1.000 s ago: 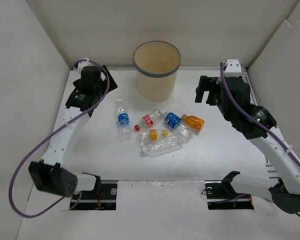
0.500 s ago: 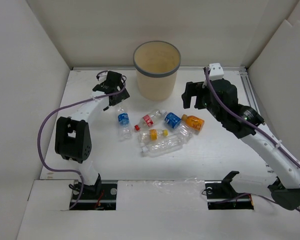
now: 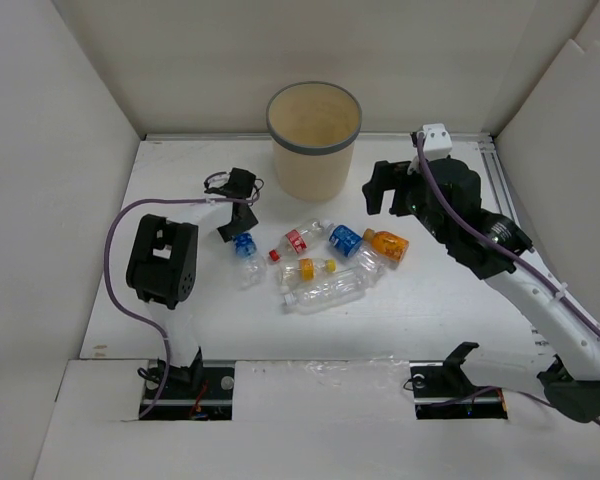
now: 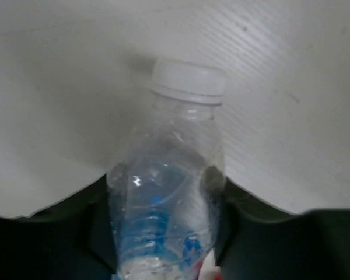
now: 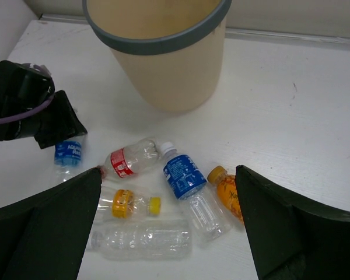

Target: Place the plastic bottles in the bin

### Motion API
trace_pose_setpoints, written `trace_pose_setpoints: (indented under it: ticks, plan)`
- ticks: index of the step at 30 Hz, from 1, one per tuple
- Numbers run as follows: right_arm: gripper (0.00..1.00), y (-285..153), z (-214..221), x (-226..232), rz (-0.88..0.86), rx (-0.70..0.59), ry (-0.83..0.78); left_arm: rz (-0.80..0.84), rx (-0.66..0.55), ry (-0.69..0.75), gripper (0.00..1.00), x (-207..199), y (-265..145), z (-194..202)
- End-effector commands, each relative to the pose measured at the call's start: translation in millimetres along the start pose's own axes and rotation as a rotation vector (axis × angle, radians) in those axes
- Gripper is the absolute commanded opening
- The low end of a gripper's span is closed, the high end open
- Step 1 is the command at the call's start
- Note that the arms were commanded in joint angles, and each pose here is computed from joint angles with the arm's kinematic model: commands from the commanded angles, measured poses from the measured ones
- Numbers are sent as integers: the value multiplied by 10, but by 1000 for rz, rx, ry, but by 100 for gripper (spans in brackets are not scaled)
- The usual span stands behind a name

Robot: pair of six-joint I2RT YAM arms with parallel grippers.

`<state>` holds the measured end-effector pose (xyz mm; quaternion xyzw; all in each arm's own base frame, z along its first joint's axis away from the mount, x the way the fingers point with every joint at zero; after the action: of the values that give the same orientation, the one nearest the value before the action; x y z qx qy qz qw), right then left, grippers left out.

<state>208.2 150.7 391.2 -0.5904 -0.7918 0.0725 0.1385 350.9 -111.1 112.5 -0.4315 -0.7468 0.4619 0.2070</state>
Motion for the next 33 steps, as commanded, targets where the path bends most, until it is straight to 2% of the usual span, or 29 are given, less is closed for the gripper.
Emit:
trace_pose_setpoints:
  ticks: [1,2,3,4,6,8,10,11,12,13,14,15,17,18,19,21,22,25,26,33]
  plan:
    - [100,-54,-85,41,-41,-56,22,-24,-30,-73,35,4,38,13]
    - [100,-63,-78,71,-62,-52,19,-49,-32,-97,7,43,50,-3]
    - [100,-63,-77,71,-62,-52,19,-79,-57,-110,1,113,-16,-8]
    - [100,-63,-91,91,-84,-58,23,-93,-84,-133,0,147,-80,-34]
    - [100,-23,-58,135,-128,-62,26,-80,-168,-222,0,212,-401,-173]
    - [100,25,-5,282,-284,-75,17,-63,-269,-279,0,264,-673,-283]
    - [100,77,35,398,-411,-79,14,95,-377,-306,0,229,-1192,-425]
    - [100,85,71,500,-541,-64,5,172,-399,-294,0,226,-1338,-469]
    - [100,179,76,588,-605,-83,3,395,-442,-227,0,151,-1693,-583]
    - [100,222,90,646,-659,-78,-2,440,-499,-212,0,173,-1813,-636]
    - [100,248,121,726,-757,-61,-13,572,-474,-169,0,117,-2000,-644]
    - [100,278,43,785,-796,-87,-17,638,-474,-146,0,95,-2152,-679]
    - [100,441,71,901,-858,-58,-13,794,-486,-79,0,35,-2527,-783]
    - [100,446,55,964,-926,-53,4,836,-491,-60,0,20,-2631,-811]
    - [100,463,-51,1024,-968,-103,10,870,-486,-35,0,9,-2693,-816]
    - [100,612,-40,1133,-1025,-78,26,984,-506,-13,0,-16,-2919,-860]
    - [100,613,-140,1211,-1052,-98,38,1007,-503,-4,0,-26,-2940,-856]
    - [100,739,-86,1353,-1134,-61,70,1113,-518,27,0,-36,-3132,-875]
    - [100,728,-172,1395,-1181,-115,73,1127,-521,31,0,-35,-3173,-884]
    - [100,993,-123,1576,-1209,-99,123,1218,-517,36,0,-65,-3285,-887]
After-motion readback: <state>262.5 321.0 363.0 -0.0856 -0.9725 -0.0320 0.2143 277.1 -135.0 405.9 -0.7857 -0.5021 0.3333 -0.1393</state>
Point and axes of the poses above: each gripper's point midway between its finger pads, its own y axis out along the fingers, its own x axis along the line the jaws close on, z = x × y, the point moved 10 cm from there along -y, back along the fingers, and after that the axes turned 1 degree about -y, right-handed, at the moved point
